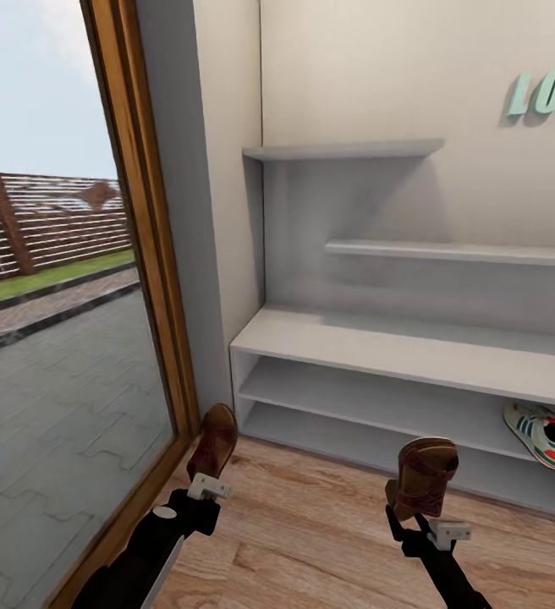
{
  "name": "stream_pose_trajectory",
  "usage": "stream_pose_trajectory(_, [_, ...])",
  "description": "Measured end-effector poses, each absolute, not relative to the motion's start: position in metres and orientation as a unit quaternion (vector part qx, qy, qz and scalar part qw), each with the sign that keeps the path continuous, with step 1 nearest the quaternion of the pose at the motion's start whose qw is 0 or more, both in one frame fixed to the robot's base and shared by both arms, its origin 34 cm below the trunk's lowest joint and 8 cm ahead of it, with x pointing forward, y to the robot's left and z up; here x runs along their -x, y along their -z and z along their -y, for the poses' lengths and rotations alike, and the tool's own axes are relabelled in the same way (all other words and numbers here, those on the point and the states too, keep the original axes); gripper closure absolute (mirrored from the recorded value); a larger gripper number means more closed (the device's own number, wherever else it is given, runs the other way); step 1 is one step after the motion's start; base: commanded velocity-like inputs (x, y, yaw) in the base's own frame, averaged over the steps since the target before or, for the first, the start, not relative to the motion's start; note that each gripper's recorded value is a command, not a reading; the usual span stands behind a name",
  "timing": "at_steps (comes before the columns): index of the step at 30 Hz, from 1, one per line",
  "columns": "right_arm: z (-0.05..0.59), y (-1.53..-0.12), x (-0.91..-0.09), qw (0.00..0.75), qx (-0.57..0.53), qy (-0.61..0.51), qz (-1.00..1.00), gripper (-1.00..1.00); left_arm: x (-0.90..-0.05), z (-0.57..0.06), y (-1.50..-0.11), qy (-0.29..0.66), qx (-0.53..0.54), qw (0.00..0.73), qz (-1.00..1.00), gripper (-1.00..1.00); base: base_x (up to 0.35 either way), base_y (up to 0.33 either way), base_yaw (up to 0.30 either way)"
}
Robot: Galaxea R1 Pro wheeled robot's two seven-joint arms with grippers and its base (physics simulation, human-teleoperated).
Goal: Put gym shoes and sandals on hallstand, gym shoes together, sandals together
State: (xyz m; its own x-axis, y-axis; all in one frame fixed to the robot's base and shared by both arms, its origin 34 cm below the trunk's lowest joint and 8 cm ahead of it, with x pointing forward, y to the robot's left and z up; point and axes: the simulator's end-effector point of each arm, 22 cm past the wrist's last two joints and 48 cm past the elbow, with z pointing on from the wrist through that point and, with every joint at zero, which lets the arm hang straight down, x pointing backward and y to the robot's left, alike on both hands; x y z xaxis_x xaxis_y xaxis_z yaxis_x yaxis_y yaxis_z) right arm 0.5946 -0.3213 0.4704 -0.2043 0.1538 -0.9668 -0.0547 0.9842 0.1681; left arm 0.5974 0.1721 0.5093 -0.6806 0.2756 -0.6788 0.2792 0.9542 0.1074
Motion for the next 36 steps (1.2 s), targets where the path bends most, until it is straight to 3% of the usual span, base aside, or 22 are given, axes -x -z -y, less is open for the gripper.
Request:
stream_pose_trajectory(6, [0.319,-0.460,-0.592,0.609,-0.040,-0.092,-0.786,1.00,-0.597,-0.172,-0.509,0.002,-0.151,0.370,-0.917,1.00,0.000,0.000,0.000])
stream_pose_trajectory(9, [0.300,-0.420,-0.577,0.522,-0.056,-0.132,-0.841,1.00,-0.597,-0.172,-0.509,0.003,-0.151,0.370,-0.917,1.00,0.000,0.000,0.000])
stream_pose_trajectory(12, [0.265,-0.370,-0.541,0.360,-0.066,-0.188,-0.912,1.00,-0.597,-0.171,-0.509,0.003,-0.152,0.370,-0.917,1.00,0.000,0.000,0.000])
stream_pose_trajectory(18, [0.247,-0.403,-0.586,0.312,-0.020,-0.163,-0.936,1.00,-0.597,-0.171,-0.509,0.003,-0.152,0.370,-0.916,1.00,0.000,0.000,0.000])
stream_pose_trajectory(24, [0.188,-0.404,-0.546,0.135,-0.005,-0.138,-0.981,1.00,-0.597,-0.171,-0.509,0.002,-0.153,0.370,-0.916,1.00,0.000,0.000,0.000])
stream_pose_trajectory(36, [0.161,-0.407,-0.508,0.031,0.000,-0.148,-0.988,1.00,-0.597,-0.171,-0.509,0.002,-0.153,0.370,-0.916,1.00,0.000,0.000,0.000])
